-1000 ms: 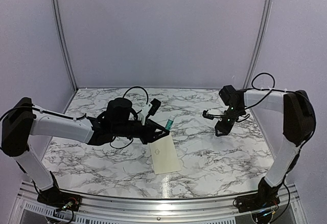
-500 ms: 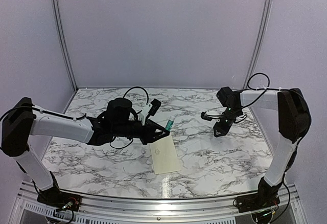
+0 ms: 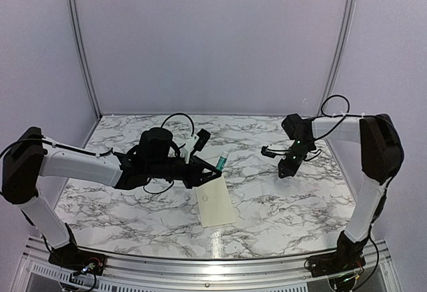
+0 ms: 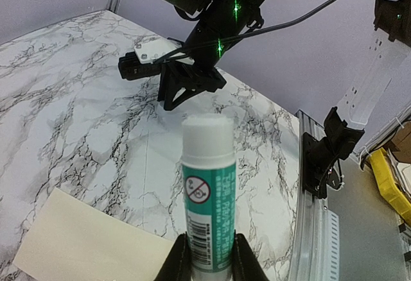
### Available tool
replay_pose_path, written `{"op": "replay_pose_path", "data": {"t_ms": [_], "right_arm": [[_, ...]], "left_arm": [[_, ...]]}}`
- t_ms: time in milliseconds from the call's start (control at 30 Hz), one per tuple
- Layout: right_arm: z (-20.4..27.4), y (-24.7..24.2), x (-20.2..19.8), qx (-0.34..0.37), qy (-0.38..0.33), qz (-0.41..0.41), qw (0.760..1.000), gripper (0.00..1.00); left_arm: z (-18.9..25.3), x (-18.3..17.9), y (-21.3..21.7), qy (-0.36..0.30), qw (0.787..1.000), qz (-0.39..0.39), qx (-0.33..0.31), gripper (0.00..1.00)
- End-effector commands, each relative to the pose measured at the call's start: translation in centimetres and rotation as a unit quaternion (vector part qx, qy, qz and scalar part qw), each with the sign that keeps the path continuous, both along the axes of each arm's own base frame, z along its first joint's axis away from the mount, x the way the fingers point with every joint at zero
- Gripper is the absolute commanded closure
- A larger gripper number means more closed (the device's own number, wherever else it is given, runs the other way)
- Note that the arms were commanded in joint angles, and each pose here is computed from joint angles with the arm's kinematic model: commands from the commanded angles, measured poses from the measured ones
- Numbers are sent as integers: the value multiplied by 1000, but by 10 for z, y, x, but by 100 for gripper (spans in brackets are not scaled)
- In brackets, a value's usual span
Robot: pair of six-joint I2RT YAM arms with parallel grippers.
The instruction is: Place the letter into the envelope and seal it
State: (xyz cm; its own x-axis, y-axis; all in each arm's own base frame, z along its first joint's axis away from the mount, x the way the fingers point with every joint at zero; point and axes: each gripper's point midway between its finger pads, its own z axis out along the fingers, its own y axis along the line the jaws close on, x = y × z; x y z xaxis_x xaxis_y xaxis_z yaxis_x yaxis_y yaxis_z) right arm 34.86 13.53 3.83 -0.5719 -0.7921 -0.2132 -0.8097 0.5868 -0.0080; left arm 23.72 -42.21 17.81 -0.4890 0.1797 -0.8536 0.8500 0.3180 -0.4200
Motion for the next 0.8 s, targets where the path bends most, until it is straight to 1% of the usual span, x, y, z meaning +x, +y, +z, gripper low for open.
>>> {"op": "replay_pose_path", "data": {"t_ms": [0, 167, 300, 400, 500, 567, 667, 700, 767], "right_arm": [[7, 2, 10, 9, -8, -7, 1000, 92], [9, 2, 9, 8, -9, -8, 1000, 97], [16, 3, 9, 14, -13, -9, 1000, 97], [32, 10, 8, 38, -14, -8, 999, 98], [64, 27, 5, 93, -16, -1, 996, 98], [89, 44, -2, 145, -12, 14, 989, 97], [125, 68, -17, 224, 1, 44, 974, 98], [139, 79, -24, 257, 8, 57, 965, 97], [160, 91, -35, 302, 18, 74, 950, 97]], "left_arm": [[-5, 0, 1, 7, 1000, -3, 4, 85], [-5, -1, 1, 8, 1000, -5, 4, 85], [-6, -1, 0, 8, 1000, -6, 4, 85], [-9, -2, -1, 11, 1000, -10, 6, 85], [-15, -5, -1, 15, 1000, -20, 12, 85], [-22, -7, -2, 15, 999, -26, 20, 85], [-31, -7, -3, 13, 998, -37, 41, 85], [-35, -6, -3, 11, 998, -39, 51, 85], [-40, -5, -3, 7, 997, -43, 70, 86]]}}
